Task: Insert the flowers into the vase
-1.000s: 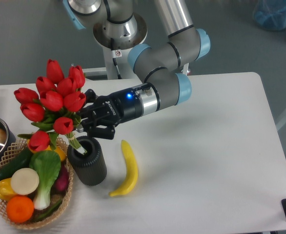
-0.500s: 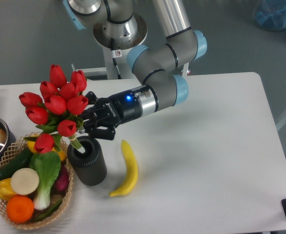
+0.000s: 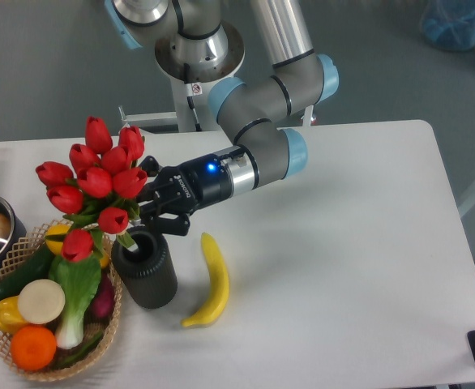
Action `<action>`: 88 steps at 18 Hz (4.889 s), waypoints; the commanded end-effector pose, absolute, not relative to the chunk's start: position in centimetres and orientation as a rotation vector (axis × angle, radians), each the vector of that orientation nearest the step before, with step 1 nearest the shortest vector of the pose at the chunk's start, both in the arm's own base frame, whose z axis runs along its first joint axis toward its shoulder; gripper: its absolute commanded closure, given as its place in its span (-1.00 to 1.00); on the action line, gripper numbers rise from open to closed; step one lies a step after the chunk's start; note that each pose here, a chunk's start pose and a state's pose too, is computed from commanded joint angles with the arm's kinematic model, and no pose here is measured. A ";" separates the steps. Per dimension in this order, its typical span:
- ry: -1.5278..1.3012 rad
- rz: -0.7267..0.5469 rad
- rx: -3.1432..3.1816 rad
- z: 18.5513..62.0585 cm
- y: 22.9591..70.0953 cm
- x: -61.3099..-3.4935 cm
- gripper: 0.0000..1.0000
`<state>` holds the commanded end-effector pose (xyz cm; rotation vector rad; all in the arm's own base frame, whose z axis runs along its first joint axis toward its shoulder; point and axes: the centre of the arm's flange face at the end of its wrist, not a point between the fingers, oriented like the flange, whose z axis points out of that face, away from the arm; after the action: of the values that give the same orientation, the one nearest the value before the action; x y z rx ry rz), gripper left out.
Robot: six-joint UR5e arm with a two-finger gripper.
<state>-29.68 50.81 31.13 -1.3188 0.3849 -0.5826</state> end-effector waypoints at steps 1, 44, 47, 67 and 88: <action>0.383 -0.582 -1.319 31.1 50.8 -29.8 0.46; 0.319 -0.607 -1.354 23.9 50.6 -29.9 0.16; 0.315 -0.608 -1.355 23.8 50.5 -29.9 0.08; 0.349 -0.560 -1.355 23.3 50.5 -30.5 -1.00; 0.460 -0.158 -1.871 27.9 40.4 -42.7 -1.00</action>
<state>-42.65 40.41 27.88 -1.8709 0.4598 -0.1580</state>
